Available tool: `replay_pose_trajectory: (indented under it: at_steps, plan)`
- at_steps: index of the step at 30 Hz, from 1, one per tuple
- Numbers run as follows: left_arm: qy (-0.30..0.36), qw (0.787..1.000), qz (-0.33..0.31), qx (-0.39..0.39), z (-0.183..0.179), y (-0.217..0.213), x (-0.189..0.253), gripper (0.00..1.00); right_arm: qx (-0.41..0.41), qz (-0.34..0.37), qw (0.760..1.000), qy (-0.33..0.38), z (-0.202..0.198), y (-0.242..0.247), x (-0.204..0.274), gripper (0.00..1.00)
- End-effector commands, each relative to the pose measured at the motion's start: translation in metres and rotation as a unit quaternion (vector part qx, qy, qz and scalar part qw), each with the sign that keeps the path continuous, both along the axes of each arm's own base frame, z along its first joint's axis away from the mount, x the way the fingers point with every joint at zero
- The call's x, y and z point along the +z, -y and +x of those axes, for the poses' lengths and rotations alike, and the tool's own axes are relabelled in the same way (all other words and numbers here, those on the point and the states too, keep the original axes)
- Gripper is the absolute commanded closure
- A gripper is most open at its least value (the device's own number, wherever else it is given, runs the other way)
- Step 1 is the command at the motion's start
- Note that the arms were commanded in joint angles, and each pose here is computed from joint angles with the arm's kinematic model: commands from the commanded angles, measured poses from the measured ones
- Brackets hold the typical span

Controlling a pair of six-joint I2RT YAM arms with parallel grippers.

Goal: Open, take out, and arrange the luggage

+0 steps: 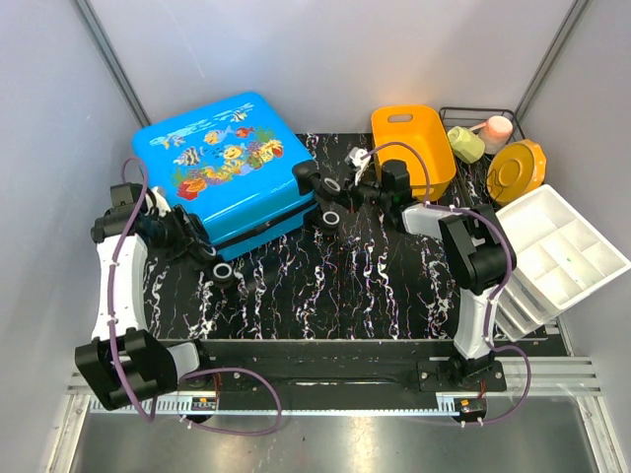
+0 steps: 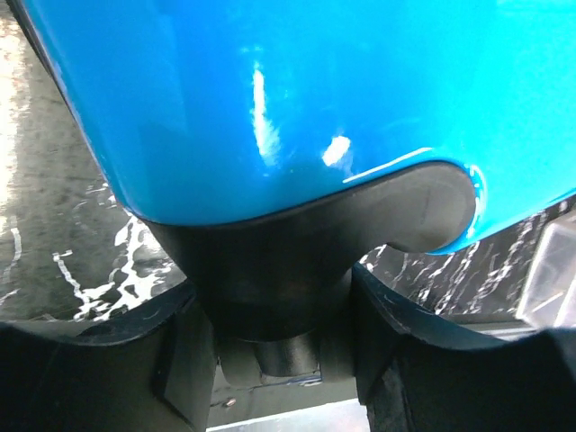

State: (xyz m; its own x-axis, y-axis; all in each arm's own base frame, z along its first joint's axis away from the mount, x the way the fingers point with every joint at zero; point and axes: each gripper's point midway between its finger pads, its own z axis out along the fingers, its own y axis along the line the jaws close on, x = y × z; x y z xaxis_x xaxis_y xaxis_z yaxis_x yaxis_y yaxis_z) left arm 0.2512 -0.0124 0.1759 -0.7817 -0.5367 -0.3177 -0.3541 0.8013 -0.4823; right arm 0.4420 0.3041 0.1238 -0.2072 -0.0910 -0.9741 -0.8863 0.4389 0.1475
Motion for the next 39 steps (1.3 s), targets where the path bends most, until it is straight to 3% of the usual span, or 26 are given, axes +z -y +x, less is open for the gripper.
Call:
replay_pose_trajectory:
  at_steps: [1,7,8,15,23,28,35,39]
  plan:
    - [-0.025,0.993,0.108,-0.039,-0.017,-0.042,0.005,1.00,-0.081,-0.042,0.992,0.092,0.067,0.049,0.019,1.00]
    - [-0.006,0.991,0.109,-0.078,-0.002,-0.047,0.016,1.00,-0.069,-0.045,0.986,0.147,0.105,0.047,0.020,1.00]
    - [0.003,0.987,0.113,-0.113,-0.002,-0.046,0.015,1.00,-0.064,-0.041,0.985,0.153,0.108,0.045,0.022,1.00]
    - [-0.032,0.975,0.136,-0.175,0.003,-0.056,-0.001,1.00,-0.003,0.015,0.986,0.167,0.126,0.019,0.034,1.00]
    - [-0.025,0.946,0.182,-0.269,0.028,-0.047,-0.009,1.00,0.068,0.071,0.989,0.113,0.119,-0.014,0.023,1.00]
    - [-0.021,0.929,0.195,-0.314,0.032,-0.043,-0.014,1.00,0.067,0.092,0.990,0.087,0.124,-0.033,0.019,1.00]
    - [-0.026,0.929,0.182,-0.322,0.038,-0.036,-0.020,1.00,0.034,0.125,0.989,0.064,0.161,-0.054,0.034,1.00]
    - [-0.027,0.925,0.185,-0.331,0.042,-0.032,-0.022,1.00,0.034,0.136,0.990,-0.013,0.164,-0.072,0.020,1.00]
